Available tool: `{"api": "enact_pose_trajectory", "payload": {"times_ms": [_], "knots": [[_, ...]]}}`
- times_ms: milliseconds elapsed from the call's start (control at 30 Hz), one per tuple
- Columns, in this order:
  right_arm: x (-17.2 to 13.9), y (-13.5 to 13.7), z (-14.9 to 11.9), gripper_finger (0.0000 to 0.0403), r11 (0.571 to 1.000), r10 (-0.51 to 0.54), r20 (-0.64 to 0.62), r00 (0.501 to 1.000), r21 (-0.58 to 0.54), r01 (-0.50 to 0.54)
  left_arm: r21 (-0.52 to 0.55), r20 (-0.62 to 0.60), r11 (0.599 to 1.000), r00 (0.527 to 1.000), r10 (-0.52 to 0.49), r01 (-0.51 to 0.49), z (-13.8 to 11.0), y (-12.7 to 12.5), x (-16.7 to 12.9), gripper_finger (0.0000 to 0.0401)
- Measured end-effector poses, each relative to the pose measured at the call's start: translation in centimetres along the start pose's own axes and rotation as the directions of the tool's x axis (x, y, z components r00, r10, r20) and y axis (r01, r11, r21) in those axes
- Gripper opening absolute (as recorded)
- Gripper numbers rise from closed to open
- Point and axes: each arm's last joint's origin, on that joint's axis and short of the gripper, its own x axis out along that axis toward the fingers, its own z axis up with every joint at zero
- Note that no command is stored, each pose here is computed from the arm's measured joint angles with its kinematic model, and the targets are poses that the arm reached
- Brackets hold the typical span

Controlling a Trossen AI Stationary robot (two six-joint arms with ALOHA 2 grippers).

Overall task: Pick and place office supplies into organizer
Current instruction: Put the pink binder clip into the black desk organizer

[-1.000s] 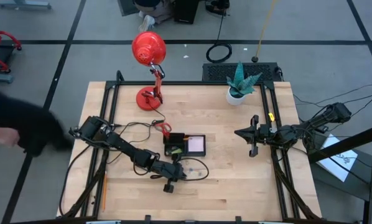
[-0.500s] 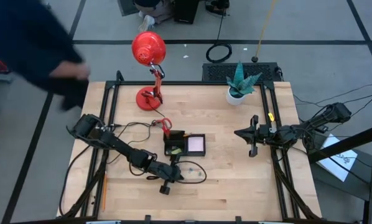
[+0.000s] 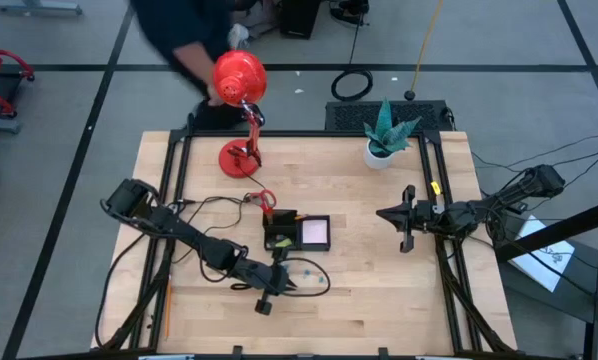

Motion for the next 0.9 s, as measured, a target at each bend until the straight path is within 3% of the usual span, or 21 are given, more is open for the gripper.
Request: {"api": "enact_pose_trajectory", "payload": {"times_ms": [267,633,900], "knots": [[0.0,0.0,0.1,0.0,1.0,0.0,0.007,1.0,0.015,0.0,0.042,-0.054,0.999,0.998,-0.026,0.028,-0.8,-1.2,0.0,0.0075],[0.0,0.0,0.1,0.0,1.0,0.0,0.013,1.0,0.016,0.0,0.034,-0.042,0.996,0.996,-0.079,0.081,-0.2,-1.6,1.8,0.0179],[0.1,0.0,0.1,0.0,1.0,-0.001,0.007,1.0,0.012,0.001,0.079,-0.161,0.994,0.985,-0.06,0.074,-0.1,-0.9,4.7,0.0198]]}}
